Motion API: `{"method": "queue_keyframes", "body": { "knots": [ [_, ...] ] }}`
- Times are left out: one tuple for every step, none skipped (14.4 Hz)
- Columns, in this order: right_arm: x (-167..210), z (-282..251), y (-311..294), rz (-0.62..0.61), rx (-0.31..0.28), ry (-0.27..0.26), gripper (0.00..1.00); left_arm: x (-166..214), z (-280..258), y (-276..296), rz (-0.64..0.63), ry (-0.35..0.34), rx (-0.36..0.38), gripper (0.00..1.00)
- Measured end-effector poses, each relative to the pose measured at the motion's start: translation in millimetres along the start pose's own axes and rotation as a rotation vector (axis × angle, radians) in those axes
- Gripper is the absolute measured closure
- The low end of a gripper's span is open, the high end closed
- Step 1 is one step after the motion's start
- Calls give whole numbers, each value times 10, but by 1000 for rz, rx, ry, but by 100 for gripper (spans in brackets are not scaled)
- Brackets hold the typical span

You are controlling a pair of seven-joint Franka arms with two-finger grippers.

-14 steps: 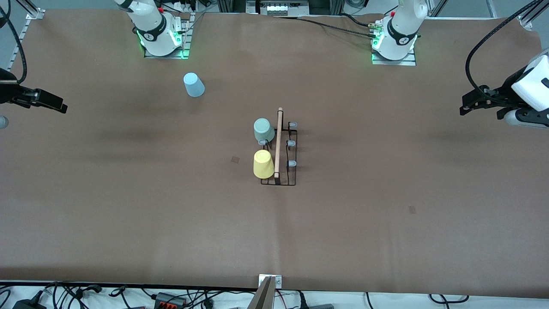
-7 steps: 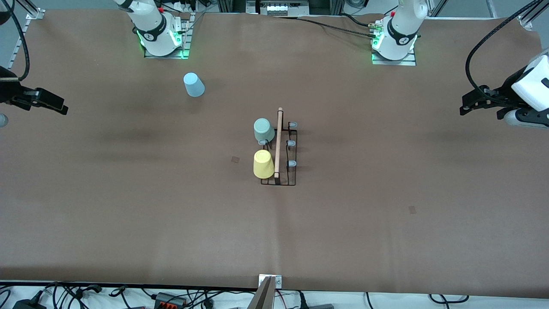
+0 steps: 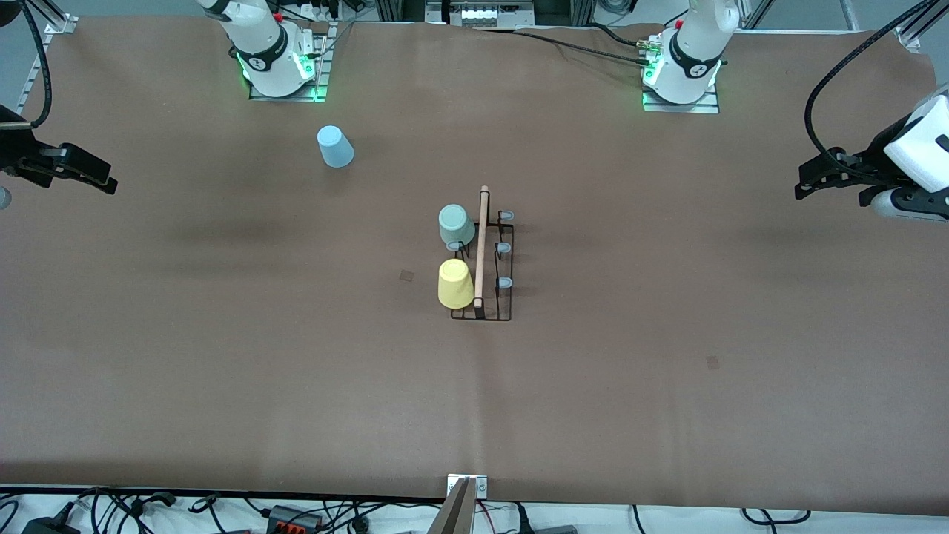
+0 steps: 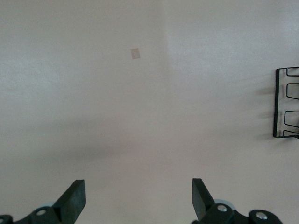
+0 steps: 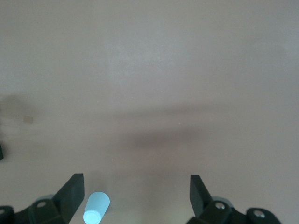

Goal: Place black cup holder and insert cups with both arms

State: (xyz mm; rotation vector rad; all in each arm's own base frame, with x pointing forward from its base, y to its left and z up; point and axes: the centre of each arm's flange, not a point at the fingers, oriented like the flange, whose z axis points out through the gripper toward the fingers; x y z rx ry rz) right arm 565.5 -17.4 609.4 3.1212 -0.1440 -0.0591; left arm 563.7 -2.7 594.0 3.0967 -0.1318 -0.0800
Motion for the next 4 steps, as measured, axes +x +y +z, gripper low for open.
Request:
{"method": "queue_keyframes", "body": {
  "knots": [
    [3, -2, 0, 0, 0, 2, 0, 0, 0, 0, 0, 0, 0, 0],
    [4, -4, 0, 0, 0, 4, 0, 0, 0, 0, 0, 0, 0, 0],
    [5, -4, 0, 0, 0, 4, 0, 0, 0, 0, 0, 0, 0, 0],
    [5, -4, 0, 0, 0, 4, 0, 0, 0, 0, 0, 0, 0, 0]
  ]
}}
